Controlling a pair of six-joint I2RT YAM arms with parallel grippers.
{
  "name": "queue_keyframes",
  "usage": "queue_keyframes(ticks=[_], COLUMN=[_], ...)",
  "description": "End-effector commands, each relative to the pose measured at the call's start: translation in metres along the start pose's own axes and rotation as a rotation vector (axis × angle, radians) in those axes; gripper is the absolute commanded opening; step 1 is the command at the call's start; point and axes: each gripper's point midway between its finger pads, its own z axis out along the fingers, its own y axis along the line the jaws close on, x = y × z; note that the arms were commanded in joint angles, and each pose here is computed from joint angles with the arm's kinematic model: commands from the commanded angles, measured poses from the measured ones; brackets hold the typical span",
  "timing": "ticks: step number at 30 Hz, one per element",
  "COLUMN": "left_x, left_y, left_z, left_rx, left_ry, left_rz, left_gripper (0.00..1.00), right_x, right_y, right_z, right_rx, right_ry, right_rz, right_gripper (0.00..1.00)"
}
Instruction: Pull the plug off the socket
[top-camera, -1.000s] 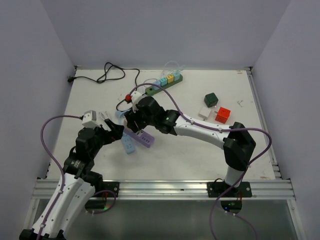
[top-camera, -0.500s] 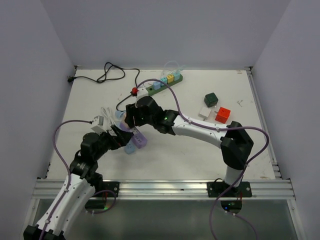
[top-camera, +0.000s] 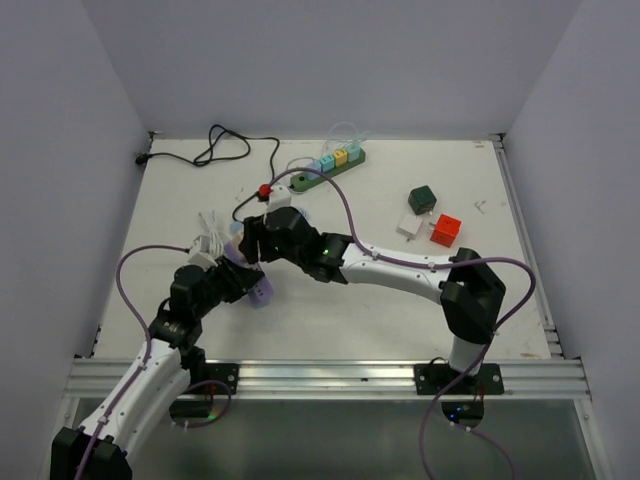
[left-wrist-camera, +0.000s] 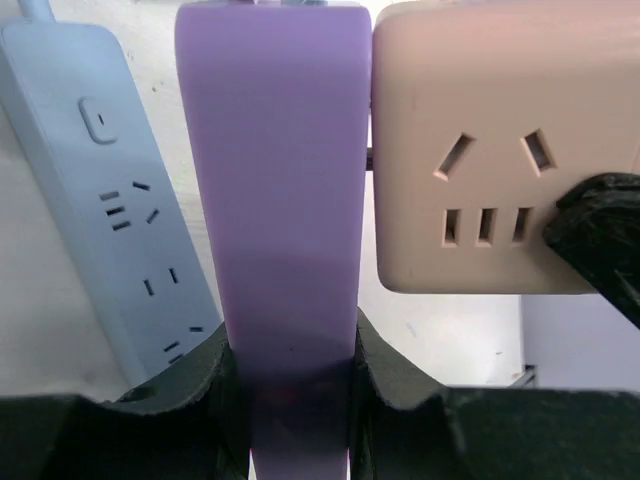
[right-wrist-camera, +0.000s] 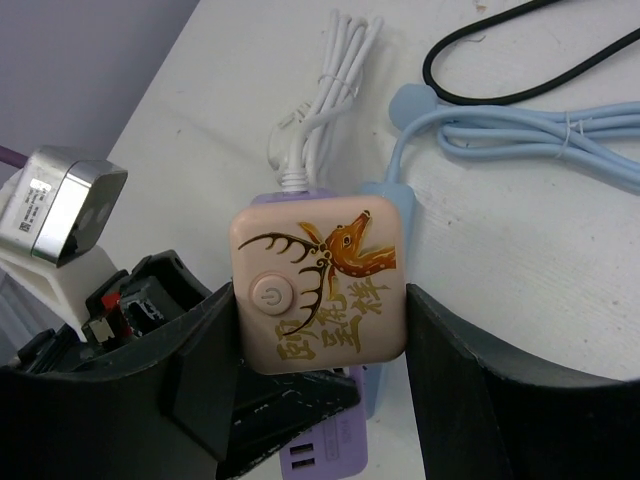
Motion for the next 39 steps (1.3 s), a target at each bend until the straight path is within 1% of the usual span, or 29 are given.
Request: queue_keyframes(ticks=[1,3,4,6,11,15,19,21,22,23,24,25,26,27,28,29,30,31,33,35,36,37,39], left_x=[-0.002,0.0,0.002,0.003,0.005,-0.001,-0.015,-0.026,-0.046,-0.055,-0.066,-0.079,-0.085,-0.093,-0.103,-0.107,-0.105,-0.115,-0.112,-0.107,-0.108,-0.098,-0.096], left_y=[-0.014,-0.01,-0.008,-0.007,-0.006,-0.001,0.0,0.003,-0.003,-0.002,-0.004,0.003,0.006,0.005,0.012,0.017,0.029,0.032,0.045,0.055,0.053,0.061,0.067], left_z=[0.0,0.0,0.001,0.001,0.003,0.003,0.001,-0.002,-0.005,-0.008,-0.013,-0.018,-0.021,-0.025,-0.03,-0.033,-0.035,-0.039,-0.038,-0.033,-0.027,-0.021,-0.014], left_rx=[0.064,0.047,0.041,0.042,0.04,0.002,-0.029,-0.072,-0.092,-0.121,-0.149,-0.208,-0.24,-0.267,-0.326,-0.371,-0.44,-0.489,-0.554,-0.569,-0.544,-0.539,-0.516], left_ry=[-0.012,-0.011,-0.008,-0.007,-0.001,-0.015,-0.052,-0.084,-0.154,-0.185,-0.216,-0.279,-0.3,-0.32,-0.365,-0.378,-0.367,-0.406,-0.39,-0.379,-0.388,-0.365,-0.374], left_rz=[0.005,-0.048,-0.063,-0.111,-0.197,-0.207,-0.198,-0.153,-0.122,-0.084,-0.066,-0.052,-0.033,-0.024,-0.017,-0.016,-0.017,-0.013,-0.018,-0.049,-0.058,-0.07,-0.1], left_gripper=[0.13,0.04,0.04,0.0,0.0,0.0,0.0,0.0,0.0,0.0,0.0,0.0,0.02,0.06,0.11,0.16,0.17,0.18,0.2,0.21,0.22,0.22,0.22], right_x=[-0.075,-0.083,-0.08,-0.09,-0.094,-0.105,-0.115,-0.117,-0.119,-0.12,-0.113,-0.118,-0.115,-0.109,-0.111,-0.11,-0.102,-0.104,-0.095,-0.089,-0.082,-0.079,-0.071], right_y=[0.023,0.017,0.013,0.01,-0.005,-0.012,-0.019,-0.029,-0.04,-0.047,-0.066,-0.074,-0.084,-0.108,-0.117,-0.127,-0.147,-0.153,-0.177,-0.187,-0.201,-0.206,-0.217], right_z=[-0.03,-0.037,-0.04,-0.051,-0.067,-0.086,-0.102,-0.108,-0.113,-0.116,-0.114,-0.122,-0.123,-0.121,-0.128,-0.132,-0.133,-0.14,-0.145,-0.147,-0.149,-0.15,-0.152], right_rx=[-0.053,-0.031,-0.02,-0.015,0.029,0.041,0.062,0.102,0.121,0.13,0.158,0.157,0.161,0.185,0.191,0.21,0.254,0.26,0.314,0.317,0.341,0.35,0.36], right_ry=[-0.246,-0.284,-0.286,-0.322,-0.37,-0.428,-0.461,-0.46,-0.466,-0.47,-0.454,-0.466,-0.457,-0.438,-0.449,-0.454,-0.444,-0.45,-0.431,-0.417,-0.409,-0.405,-0.394], right_rz=[0.073,0.06,0.053,0.052,0.056,0.069,0.068,0.06,0.066,0.083,0.088,0.111,0.15,0.168,0.194,0.2,0.2,0.197,0.202,0.212,0.222,0.227,0.24], right_gripper=[0.07,0.07,0.07,0.07,0.06,0.06,0.06,0.07,0.07,0.07,0.08,0.08,0.08,0.09,0.09,0.09,0.09,0.1,0.11,0.11,0.11,0.12,0.12])
